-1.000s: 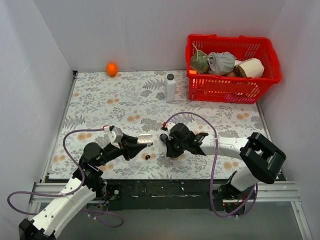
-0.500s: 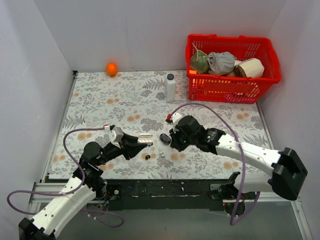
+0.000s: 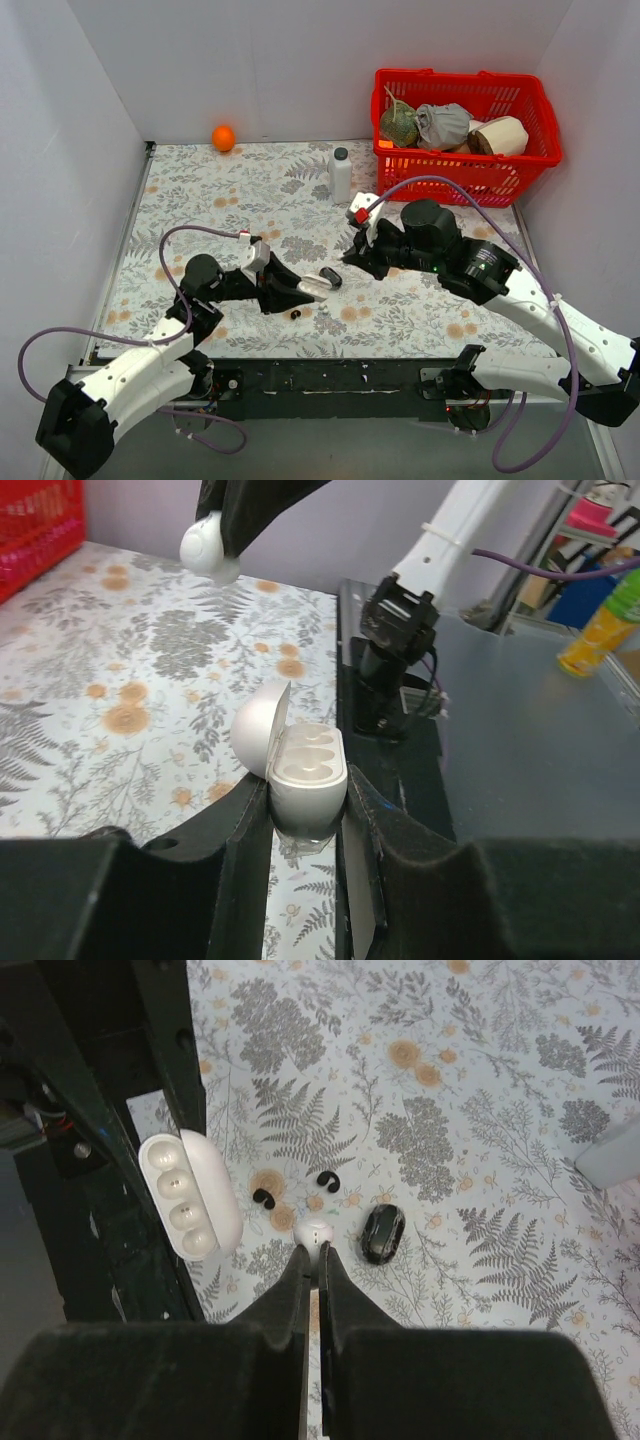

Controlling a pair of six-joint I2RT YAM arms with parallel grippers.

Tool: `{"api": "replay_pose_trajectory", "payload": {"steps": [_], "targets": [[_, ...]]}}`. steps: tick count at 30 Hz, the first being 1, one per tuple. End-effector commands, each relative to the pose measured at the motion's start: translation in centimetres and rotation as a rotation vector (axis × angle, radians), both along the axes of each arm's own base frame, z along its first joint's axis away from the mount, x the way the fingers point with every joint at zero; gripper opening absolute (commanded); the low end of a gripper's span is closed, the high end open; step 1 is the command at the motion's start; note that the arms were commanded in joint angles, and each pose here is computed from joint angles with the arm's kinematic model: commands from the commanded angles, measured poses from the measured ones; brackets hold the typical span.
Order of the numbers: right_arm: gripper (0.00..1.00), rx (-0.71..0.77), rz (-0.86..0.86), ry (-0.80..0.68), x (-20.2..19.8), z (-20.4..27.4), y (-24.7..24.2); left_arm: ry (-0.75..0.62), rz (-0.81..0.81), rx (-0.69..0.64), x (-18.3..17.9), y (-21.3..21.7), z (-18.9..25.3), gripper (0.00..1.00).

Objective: Insert the wireless bluetooth earbuds into the charging case
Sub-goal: Pick up the earbud from the center of the board, then place the earbud in the charging case.

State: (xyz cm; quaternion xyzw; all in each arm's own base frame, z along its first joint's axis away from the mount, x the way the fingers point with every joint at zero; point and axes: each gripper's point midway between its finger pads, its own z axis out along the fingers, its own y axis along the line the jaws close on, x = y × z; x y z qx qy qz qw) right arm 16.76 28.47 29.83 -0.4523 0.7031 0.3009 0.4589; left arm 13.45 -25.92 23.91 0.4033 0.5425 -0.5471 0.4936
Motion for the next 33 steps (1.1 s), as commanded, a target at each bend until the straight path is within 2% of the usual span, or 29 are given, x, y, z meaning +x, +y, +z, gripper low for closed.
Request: {"api": "replay_pose_trajectory", "payload": {"steps": [1, 10, 15, 20, 24, 33], "targets": [[0.01, -0.054, 0.148, -0.025, -2.3, -0.2, -0.5, -0.075, -0.203, -0.028, -2.4, -0.6, 2.7, 0.00], [0.01, 0.087, 0.299, -0.093, -6.0, 2.9, -1.1, -0.054, -0.249, -0.003, -1.8, -1.3, 2.4, 0.00], [0.01, 0.114, 0.428, -0.049, -8.5, 3.3, -0.6, -0.049, -0.244, 0.002, -1.3, -1.6, 2.4, 0.00], [0.01, 0.081, 0.414, -0.037, -8.2, 1.8, -0.4, -0.034, -0.243, 0.009, -0.9, -1.8, 2.4, 0.00], [0.01, 0.124, 0.368, -0.083, -7.5, 1.8, -0.2, -0.030, -0.242, 0.013, -0.7, -2.0, 2.6, 0.00], [0.01, 0.110, 0.381, -0.049, -7.5, -0.1, 1.2, -0.029, -0.223, 0.015, -0.2, -2.1, 2.6, 0.00]]}}
